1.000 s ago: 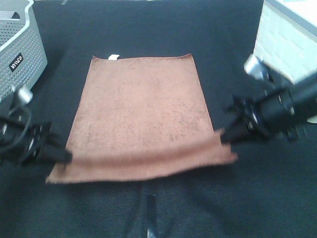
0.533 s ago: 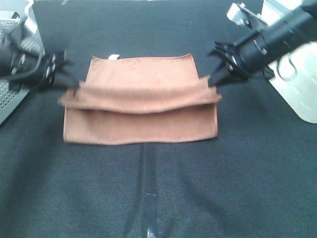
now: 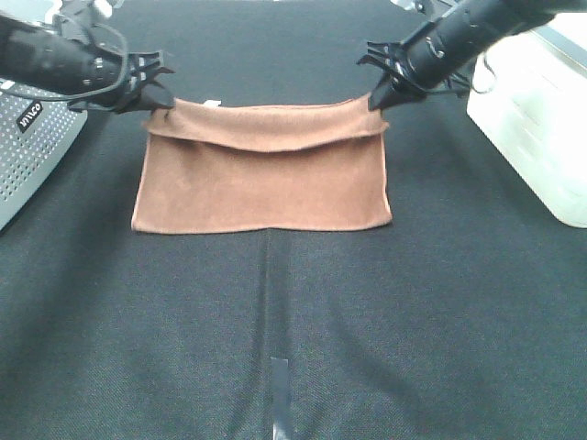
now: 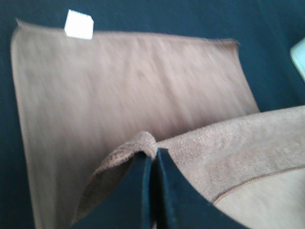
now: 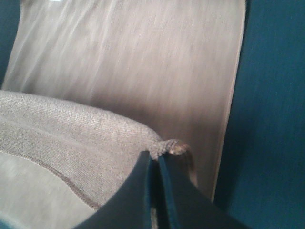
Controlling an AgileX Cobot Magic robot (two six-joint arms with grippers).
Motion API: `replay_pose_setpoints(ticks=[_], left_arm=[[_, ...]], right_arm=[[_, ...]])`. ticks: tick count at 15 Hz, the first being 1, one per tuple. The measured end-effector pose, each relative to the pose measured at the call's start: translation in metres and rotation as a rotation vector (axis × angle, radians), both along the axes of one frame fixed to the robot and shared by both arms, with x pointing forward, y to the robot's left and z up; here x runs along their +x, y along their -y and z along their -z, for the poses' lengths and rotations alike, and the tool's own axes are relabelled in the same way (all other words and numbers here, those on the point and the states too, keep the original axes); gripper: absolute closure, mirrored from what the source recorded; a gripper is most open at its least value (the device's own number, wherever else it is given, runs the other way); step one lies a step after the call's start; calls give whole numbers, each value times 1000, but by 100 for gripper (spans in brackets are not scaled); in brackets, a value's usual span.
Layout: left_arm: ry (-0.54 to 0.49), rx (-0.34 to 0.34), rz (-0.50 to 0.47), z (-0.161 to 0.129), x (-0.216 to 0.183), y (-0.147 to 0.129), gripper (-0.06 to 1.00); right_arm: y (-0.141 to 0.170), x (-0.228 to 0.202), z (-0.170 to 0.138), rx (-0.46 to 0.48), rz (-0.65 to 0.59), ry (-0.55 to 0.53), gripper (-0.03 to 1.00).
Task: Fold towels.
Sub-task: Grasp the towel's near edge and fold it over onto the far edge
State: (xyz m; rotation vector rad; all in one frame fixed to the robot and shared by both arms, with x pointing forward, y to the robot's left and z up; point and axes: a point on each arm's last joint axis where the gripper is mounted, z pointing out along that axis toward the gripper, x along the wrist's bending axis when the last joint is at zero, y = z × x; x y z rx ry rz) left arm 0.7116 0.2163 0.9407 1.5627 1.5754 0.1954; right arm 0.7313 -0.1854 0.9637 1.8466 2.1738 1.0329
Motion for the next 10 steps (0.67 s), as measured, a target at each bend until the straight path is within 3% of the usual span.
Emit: replay_pose_setpoints(ticks=[4,7,10], left_arm=[[77,46,-91,28,47,-4,94],[135,45,-104,45,77,-2,94],[176,38,-105,65,98,0,94]], right_arm=[[-2,47,26,-25,17,117,97],[-1,68,43,-45,61,225,97],[1,75,64,-58,87,257,97]])
